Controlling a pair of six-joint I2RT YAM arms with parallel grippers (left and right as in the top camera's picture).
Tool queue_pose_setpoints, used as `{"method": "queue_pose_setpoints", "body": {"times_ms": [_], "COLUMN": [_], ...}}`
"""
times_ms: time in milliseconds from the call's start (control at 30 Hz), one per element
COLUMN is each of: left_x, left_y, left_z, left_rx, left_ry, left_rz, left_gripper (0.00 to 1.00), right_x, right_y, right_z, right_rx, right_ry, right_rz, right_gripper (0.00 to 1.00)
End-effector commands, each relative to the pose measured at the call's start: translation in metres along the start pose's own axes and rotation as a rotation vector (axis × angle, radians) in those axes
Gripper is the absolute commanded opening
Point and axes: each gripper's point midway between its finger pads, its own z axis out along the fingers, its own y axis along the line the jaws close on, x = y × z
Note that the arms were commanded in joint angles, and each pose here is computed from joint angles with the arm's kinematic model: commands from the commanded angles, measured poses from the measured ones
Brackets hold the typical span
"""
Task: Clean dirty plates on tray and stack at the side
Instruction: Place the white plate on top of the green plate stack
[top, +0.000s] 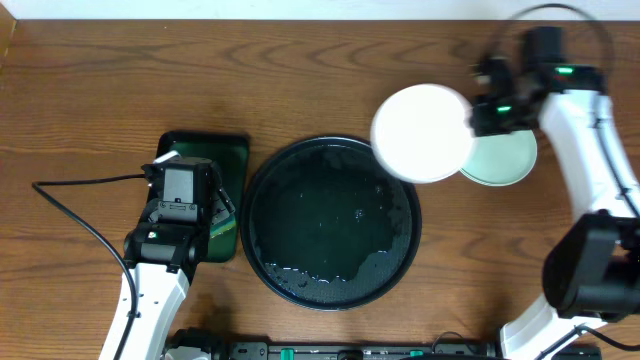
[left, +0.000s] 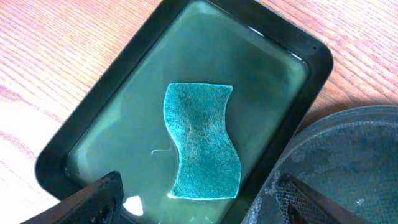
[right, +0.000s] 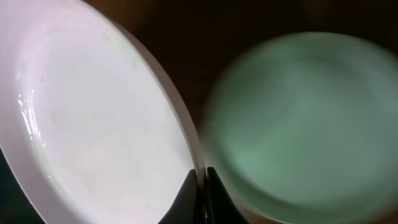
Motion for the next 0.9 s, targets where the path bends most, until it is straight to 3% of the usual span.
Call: {"method": "queue_pose_setpoints", "body": {"times_ms": [0,267,467,667,700,733,800,833,867], "left_x": [-0.008,-0.008,-0.008,-0.008,-0.008,-0.008,-0.008,-0.008,-0.008], "left_y": [-0.001,-0.001,-0.001,-0.001,-0.001,-0.001,-0.001,-0.001,-0.001], "left_z": [-0.004,-0.004,-0.004,-0.004,-0.004,-0.004,-0.004,-0.004,-0.004], "left_rx": [-0.001,-0.001,-0.001,-0.001,-0.001,-0.001,-0.001,-0.001,-0.001], "left_ry": [-0.023,-0.023,-0.023,-0.022,-0.023,-0.023,-0.023,-0.023,-0.023], "left_rz": [0.006,0.006,0.006,0.007,0.007,0.007,0.007,0.007,0.007], "left_gripper": [0.8,0.8,0.8,0.8,0.8,0.8,0.8,0.8,0.8], "right_x": [-0.003,0.031,0.047,0.036,0.034,0.032,0.031,0.031,0.031], "right_y": [-0.062,-0.171,-0.176,-0.153,-0.148,-0.143,-0.133,-0.125,-0.117], "right_z": [-0.023,-0.017,0.006,0.016,0.017,0.019,0.022,0.023,0.022], "right_rx": [0.12,0.252,0.201,0.127,0.113,0.102,0.085,0.062,0.041], "right_ry": [-0.08,-0.212,-0.222,-0.228,-0.228,-0.226,-0.211,-0.199,-0.186], "right_rz": [0.249,0.666,0.638,0.587,0.578,0.569,0.558,0.554,0.552], "right_gripper": [0.02,0.01,0.01,0.03,0.08,0.2,0.51,0.6,0.62]}}
